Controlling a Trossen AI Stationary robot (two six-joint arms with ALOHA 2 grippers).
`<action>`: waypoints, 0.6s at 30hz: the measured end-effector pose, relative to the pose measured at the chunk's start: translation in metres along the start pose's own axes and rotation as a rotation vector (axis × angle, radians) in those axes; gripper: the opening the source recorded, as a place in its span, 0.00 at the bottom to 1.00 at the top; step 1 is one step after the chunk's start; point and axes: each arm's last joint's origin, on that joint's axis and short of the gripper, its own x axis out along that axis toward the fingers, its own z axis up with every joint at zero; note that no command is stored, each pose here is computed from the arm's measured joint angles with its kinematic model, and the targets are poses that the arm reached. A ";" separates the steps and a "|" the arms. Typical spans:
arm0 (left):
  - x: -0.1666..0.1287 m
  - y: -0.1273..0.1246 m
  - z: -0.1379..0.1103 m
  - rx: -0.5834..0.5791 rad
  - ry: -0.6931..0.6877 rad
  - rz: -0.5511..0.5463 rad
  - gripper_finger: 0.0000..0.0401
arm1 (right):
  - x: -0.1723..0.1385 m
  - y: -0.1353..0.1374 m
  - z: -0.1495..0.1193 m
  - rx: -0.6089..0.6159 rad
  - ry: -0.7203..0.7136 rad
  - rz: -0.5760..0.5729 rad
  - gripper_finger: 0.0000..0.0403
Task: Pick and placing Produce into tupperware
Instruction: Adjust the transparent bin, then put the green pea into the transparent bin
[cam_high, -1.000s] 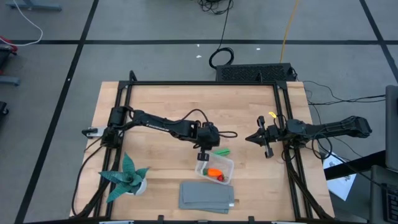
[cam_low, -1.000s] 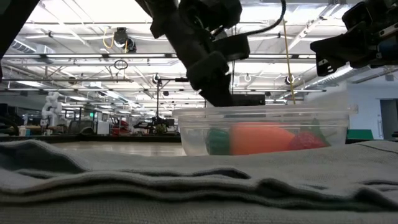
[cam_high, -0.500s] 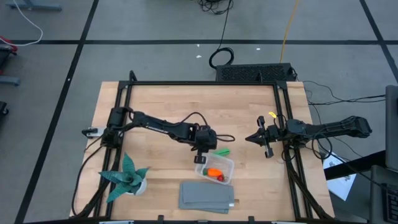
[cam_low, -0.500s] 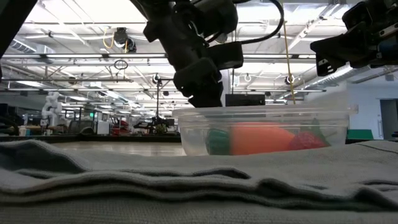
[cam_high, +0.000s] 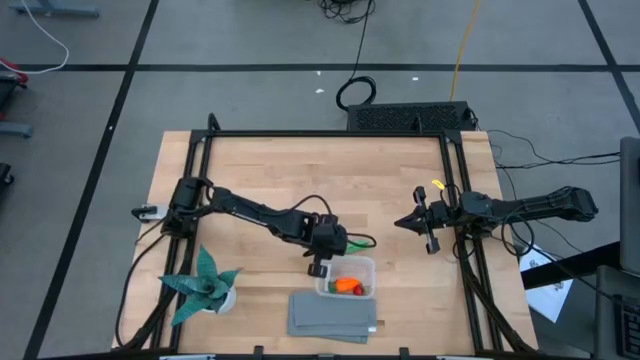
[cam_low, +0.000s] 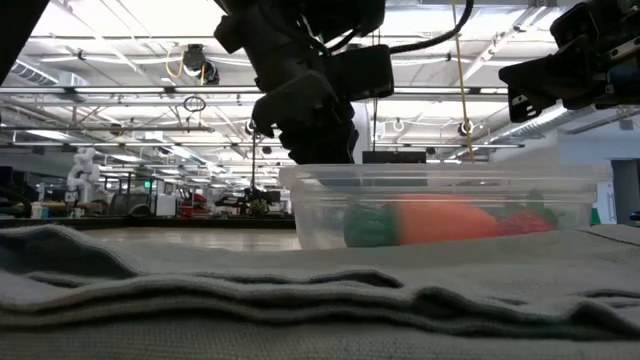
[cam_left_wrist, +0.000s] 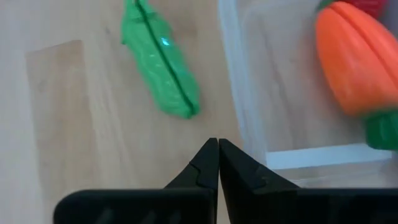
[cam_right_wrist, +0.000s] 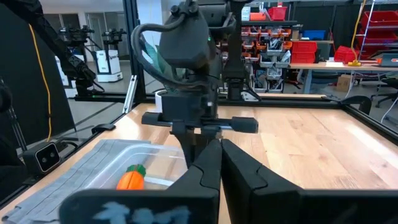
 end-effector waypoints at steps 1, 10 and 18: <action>0.000 0.001 0.000 0.001 -0.002 0.016 0.04 | 0.000 0.000 0.000 0.000 0.000 0.000 0.00; -0.015 0.015 0.009 0.055 -0.072 0.148 0.04 | 0.000 0.000 0.000 0.018 0.000 0.000 0.00; -0.075 0.019 0.018 0.097 -0.197 0.177 0.04 | 0.000 0.000 -0.001 0.018 0.008 0.000 0.00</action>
